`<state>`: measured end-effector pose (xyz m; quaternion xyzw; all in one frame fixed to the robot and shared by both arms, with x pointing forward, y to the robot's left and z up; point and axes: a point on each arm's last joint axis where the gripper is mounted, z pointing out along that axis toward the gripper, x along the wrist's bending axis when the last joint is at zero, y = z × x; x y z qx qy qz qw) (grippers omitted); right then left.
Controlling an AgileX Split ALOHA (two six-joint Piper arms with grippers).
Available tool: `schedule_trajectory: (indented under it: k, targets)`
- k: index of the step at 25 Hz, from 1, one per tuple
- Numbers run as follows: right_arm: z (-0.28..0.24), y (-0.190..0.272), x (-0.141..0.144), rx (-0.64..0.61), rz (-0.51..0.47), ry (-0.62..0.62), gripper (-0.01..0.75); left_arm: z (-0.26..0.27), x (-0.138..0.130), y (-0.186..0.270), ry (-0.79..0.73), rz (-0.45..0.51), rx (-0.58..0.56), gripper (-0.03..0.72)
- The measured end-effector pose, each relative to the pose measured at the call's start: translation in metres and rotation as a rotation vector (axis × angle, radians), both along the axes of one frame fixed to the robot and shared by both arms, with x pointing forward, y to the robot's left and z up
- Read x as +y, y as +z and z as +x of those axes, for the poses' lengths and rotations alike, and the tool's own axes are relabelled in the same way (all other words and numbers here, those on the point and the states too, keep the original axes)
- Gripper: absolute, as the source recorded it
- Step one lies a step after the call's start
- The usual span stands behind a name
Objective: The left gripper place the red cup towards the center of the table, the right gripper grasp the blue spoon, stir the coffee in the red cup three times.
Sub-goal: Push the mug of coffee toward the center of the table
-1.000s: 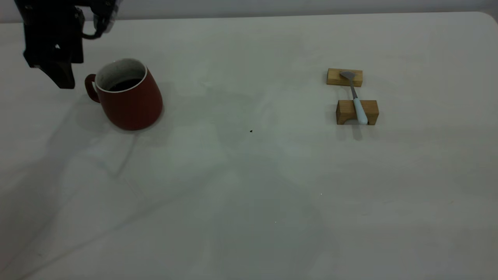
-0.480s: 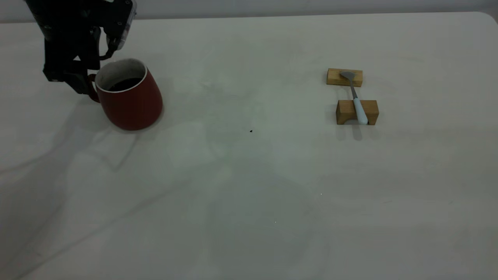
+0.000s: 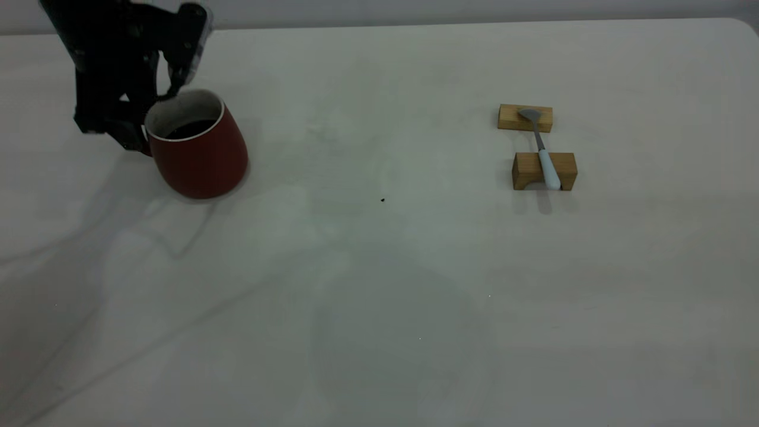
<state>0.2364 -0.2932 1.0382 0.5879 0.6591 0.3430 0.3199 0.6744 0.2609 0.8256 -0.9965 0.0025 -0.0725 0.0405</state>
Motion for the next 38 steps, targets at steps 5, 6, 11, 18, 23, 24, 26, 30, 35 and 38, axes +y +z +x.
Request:
schedule_trajectory:
  k: [5,6,11,18,23,24,26,30,35,38]
  targets:
    - [0.0,0.0,0.0,0.0,0.0,0.0,0.35,0.0,0.0,-0.001,0.005,-0.006,0.004,0.373]
    - [0.0,0.0,0.0,0.0,0.0,0.0,0.35,0.0,-0.001,-0.001,0.007,-0.007,0.005,0.324]
    - [0.0,0.0,0.0,0.0,0.0,0.0,0.35,-0.004,-0.011,0.0,0.008,-0.007,0.029,0.208]
    - [0.0,0.0,0.0,0.0,0.0,0.0,0.35,-0.013,-0.052,-0.001,0.039,-0.011,0.045,0.208]
    - [0.0,0.0,0.0,0.0,0.0,0.0,0.35,-0.024,-0.092,-0.001,0.028,-0.02,0.039,0.208]
    - [0.0,0.0,0.0,0.0,0.0,0.0,0.35,-0.026,-0.099,-0.001,0.024,-0.021,0.039,0.208]
    - [0.0,0.0,0.0,0.0,0.0,0.0,0.35,-0.03,-0.11,-0.001,0.026,-0.024,0.038,0.208]
    - [0.0,0.0,0.0,0.0,0.0,0.0,0.35,-0.037,-0.127,-0.001,-0.003,-0.025,0.038,0.208]
    - [0.0,0.0,0.0,0.0,0.0,0.0,0.35,-0.042,-0.136,-0.002,-0.02,-0.022,0.048,0.208]
    - [0.0,0.0,0.0,0.0,0.0,0.0,0.35,-0.043,-0.134,-0.002,-0.017,-0.013,0.064,0.208]
